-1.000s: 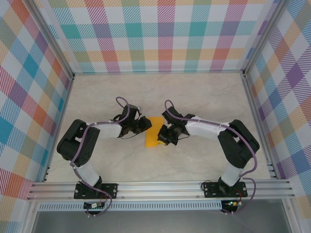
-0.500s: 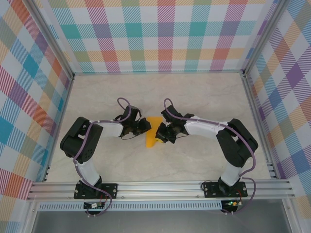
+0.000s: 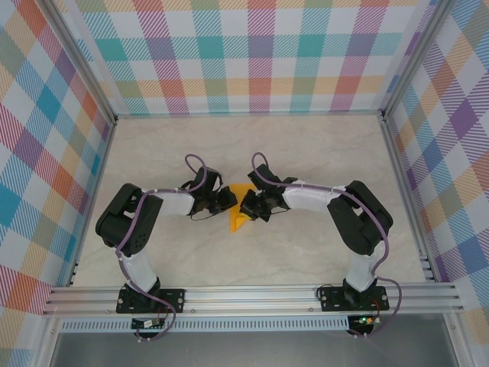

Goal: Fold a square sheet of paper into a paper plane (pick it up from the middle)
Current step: Third fold the triangle at the center of the table.

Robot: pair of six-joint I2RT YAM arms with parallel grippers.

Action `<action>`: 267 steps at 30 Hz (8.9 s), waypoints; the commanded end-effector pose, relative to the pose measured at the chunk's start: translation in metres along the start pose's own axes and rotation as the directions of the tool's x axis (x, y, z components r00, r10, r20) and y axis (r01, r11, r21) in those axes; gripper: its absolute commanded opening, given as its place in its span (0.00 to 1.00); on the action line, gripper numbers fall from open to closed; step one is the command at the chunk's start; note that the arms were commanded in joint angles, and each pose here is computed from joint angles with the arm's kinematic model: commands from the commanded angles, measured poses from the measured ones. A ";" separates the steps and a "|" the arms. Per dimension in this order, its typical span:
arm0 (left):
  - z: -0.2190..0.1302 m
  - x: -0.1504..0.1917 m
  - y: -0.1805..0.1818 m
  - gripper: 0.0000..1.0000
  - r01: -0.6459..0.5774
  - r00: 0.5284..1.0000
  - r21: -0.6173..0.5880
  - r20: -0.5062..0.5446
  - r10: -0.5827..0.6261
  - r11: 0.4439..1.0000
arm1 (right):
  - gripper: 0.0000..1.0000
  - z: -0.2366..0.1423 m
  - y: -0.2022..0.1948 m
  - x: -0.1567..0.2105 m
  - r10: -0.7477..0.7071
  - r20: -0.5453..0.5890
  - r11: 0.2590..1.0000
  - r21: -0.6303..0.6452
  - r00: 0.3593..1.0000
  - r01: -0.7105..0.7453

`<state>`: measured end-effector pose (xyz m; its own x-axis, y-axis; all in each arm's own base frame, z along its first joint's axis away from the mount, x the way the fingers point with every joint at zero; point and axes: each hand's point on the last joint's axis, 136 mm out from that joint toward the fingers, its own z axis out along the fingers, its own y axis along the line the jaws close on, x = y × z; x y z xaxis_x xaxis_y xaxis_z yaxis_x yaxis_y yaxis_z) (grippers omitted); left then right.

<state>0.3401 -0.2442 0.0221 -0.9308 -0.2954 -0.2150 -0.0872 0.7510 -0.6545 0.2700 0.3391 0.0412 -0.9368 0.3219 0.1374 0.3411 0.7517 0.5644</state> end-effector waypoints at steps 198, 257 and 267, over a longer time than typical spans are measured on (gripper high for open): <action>0.010 -0.029 0.020 0.09 0.104 0.990 -0.012 -0.091 -0.105 0.995 | 0.30 0.030 0.018 -0.011 -0.336 -0.004 0.936 -0.112 0.942 0.333; 0.007 -0.014 0.019 0.09 0.092 0.987 -0.043 -0.124 -0.097 0.995 | 0.10 0.020 0.016 -0.028 -0.331 0.071 0.941 -0.050 0.941 0.334; 0.008 -0.013 0.023 0.08 0.104 0.985 -0.065 -0.130 -0.112 0.992 | 0.10 0.026 0.008 -0.029 -0.303 0.063 0.952 -0.025 0.951 0.305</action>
<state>0.3647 -0.2317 0.0208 -0.9487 -0.3032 -0.0898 -0.1657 0.7185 -0.6755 0.3010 0.3579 0.0185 -0.9910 0.0952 -0.0938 0.0173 0.7873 0.6163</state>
